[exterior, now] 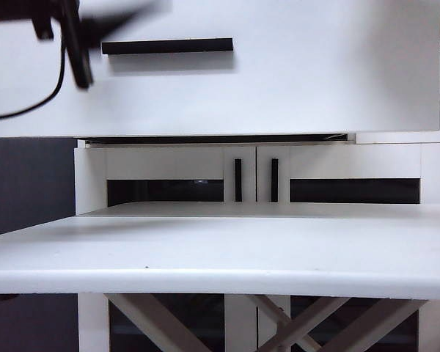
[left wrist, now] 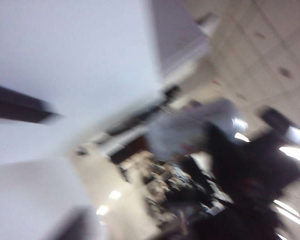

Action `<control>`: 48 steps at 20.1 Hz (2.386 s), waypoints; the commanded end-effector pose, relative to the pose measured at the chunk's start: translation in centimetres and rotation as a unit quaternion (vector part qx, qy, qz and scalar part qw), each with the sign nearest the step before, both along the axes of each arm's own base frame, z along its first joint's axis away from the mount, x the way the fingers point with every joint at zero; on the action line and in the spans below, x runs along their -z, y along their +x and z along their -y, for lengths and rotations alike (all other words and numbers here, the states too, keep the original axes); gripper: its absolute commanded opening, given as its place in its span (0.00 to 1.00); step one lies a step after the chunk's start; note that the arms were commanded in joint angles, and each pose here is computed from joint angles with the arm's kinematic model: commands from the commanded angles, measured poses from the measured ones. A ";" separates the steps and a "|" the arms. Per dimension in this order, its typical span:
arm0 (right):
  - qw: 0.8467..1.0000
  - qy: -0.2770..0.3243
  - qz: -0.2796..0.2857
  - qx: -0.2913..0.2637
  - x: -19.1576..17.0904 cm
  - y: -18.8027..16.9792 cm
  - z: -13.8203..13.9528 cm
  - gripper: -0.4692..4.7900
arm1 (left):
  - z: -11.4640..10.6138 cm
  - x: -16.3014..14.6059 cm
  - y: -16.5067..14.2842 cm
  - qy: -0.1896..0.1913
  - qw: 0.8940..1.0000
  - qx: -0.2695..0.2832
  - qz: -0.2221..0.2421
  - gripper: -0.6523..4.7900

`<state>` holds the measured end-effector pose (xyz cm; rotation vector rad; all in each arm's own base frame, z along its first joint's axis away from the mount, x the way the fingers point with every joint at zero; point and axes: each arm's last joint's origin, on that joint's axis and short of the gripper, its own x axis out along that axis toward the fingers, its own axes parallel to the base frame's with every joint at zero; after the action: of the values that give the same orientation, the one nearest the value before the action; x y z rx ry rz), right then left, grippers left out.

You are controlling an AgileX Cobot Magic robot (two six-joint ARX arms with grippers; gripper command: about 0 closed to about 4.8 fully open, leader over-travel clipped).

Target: Pick up a can of beer from the white table, open the left drawer, place the beer inside the drawer, and finally close the drawer.

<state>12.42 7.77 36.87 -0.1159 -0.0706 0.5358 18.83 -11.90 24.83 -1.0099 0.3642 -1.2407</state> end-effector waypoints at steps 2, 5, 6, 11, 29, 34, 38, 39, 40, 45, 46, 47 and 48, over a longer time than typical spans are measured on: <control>0.998 0.031 0.050 0.000 -1.6 -0.2 0.1 0.09 | -0.2 -2.7 -0.4 -0.076 0.996 0.036 0.026 0.11; 0.998 0.036 0.057 0.000 -2.9 0.2 -0.1 0.09 | 0.2 -6.2 0.1 -0.089 0.991 0.057 0.084 0.11; 0.997 0.037 0.060 0.000 -3.5 0.4 -0.3 0.09 | 0.4 -7.8 0.3 -0.086 0.989 0.066 0.104 0.11; 0.996 0.044 0.072 -0.001 -6.2 2.0 -1.3 0.09 | 1.3 -15.2 1.9 -0.020 0.984 0.057 0.170 0.11; 0.998 0.030 0.051 0.021 -10.0 13.7 -7.2 0.09 | -0.1 -24.9 1.3 0.326 0.879 -0.197 0.288 0.11; 0.999 0.019 0.003 0.046 -7.9 18.3 -7.7 0.09 | -0.2 -24.3 1.3 0.359 0.867 -0.190 0.290 0.11; 0.998 -0.002 -0.033 0.051 -6.6 19.8 -8.1 0.09 | 0.0 -23.8 1.7 0.375 0.865 -0.187 0.276 0.11; 0.998 -0.005 -0.038 0.052 -6.4 20.0 -8.2 0.09 | 0.0 -23.7 1.7 0.375 0.865 -0.187 0.275 0.11; 0.998 -0.007 -0.041 0.052 -6.3 20.1 -8.2 0.09 | 0.0 -23.7 1.7 0.376 0.865 -0.186 0.275 0.11; 0.997 -0.018 -0.058 0.052 -5.5 20.6 -8.1 0.62 | 0.0 -23.7 1.7 0.375 0.865 -0.187 0.275 0.11; 0.997 -0.021 -0.062 0.037 -5.4 20.6 -8.2 0.85 | 0.0 -23.7 1.7 0.375 0.865 -0.187 0.275 0.11; 0.997 -0.023 -0.065 0.027 -5.4 20.6 -8.3 0.85 | 0.0 -23.7 1.7 0.375 0.865 -0.187 0.275 0.11; 0.997 -0.024 -0.067 0.022 -5.3 20.5 -8.3 0.91 | 0.0 -23.7 1.7 0.375 0.865 -0.187 0.275 0.11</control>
<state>33.21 16.12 41.46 -0.1366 0.1100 0.4886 20.76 -11.97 48.23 -0.0276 0.1791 -0.8536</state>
